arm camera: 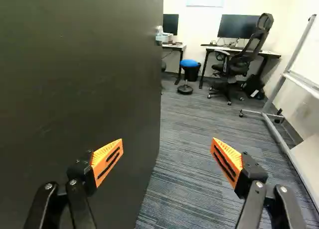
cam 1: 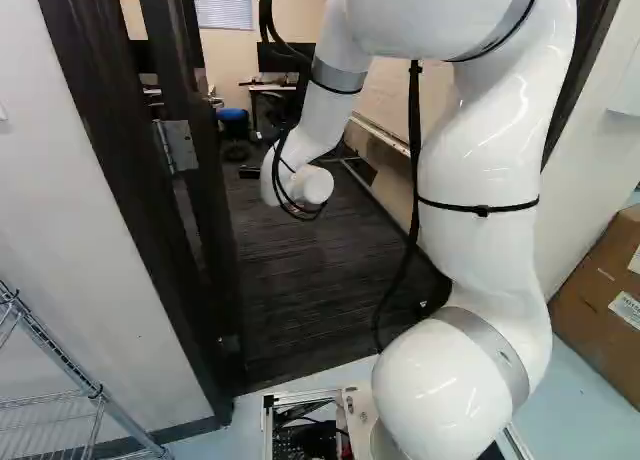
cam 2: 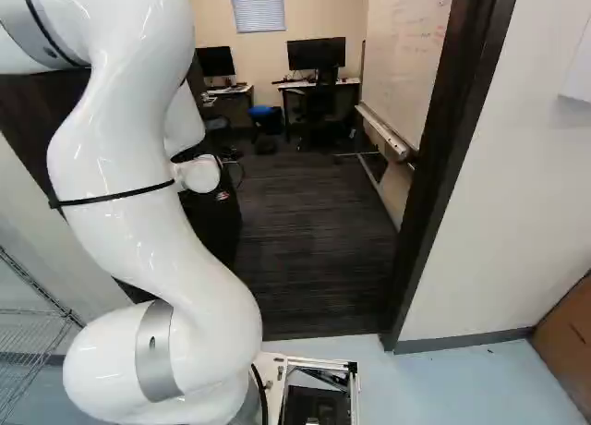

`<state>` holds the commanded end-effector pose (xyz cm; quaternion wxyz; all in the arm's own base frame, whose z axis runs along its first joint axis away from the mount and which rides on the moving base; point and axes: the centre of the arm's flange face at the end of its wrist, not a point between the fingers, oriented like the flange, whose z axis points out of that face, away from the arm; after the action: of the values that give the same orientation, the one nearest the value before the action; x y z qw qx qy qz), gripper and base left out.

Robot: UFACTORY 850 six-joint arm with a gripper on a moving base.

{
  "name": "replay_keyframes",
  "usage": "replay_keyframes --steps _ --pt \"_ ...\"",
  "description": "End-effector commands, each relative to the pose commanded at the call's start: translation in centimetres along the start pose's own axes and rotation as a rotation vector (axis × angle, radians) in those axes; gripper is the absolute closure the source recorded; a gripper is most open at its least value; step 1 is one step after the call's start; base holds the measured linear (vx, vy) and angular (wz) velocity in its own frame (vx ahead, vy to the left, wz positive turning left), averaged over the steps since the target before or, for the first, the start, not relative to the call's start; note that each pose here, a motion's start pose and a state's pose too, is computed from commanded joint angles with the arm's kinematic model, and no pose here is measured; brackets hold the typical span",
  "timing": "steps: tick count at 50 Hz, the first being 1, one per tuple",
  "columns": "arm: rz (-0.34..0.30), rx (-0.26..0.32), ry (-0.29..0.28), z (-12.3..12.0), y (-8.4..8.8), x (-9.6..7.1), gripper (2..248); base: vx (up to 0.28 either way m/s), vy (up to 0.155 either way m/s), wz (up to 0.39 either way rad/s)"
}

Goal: Open the door and move inside

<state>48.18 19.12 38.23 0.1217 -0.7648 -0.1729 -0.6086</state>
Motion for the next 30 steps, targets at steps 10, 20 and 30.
replay_keyframes --steps 10,20,30 --pt "0.004 -0.013 -0.004 -0.8 0.6 0.0 3 0.000 0.000 0.000" --pt "0.010 -0.034 -0.009 -2.1 1.5 -0.1 3 0.000 0.000 0.000" --pt "0.019 -0.061 -0.016 -3.9 2.5 -0.3 3 0.000 0.000 0.000"
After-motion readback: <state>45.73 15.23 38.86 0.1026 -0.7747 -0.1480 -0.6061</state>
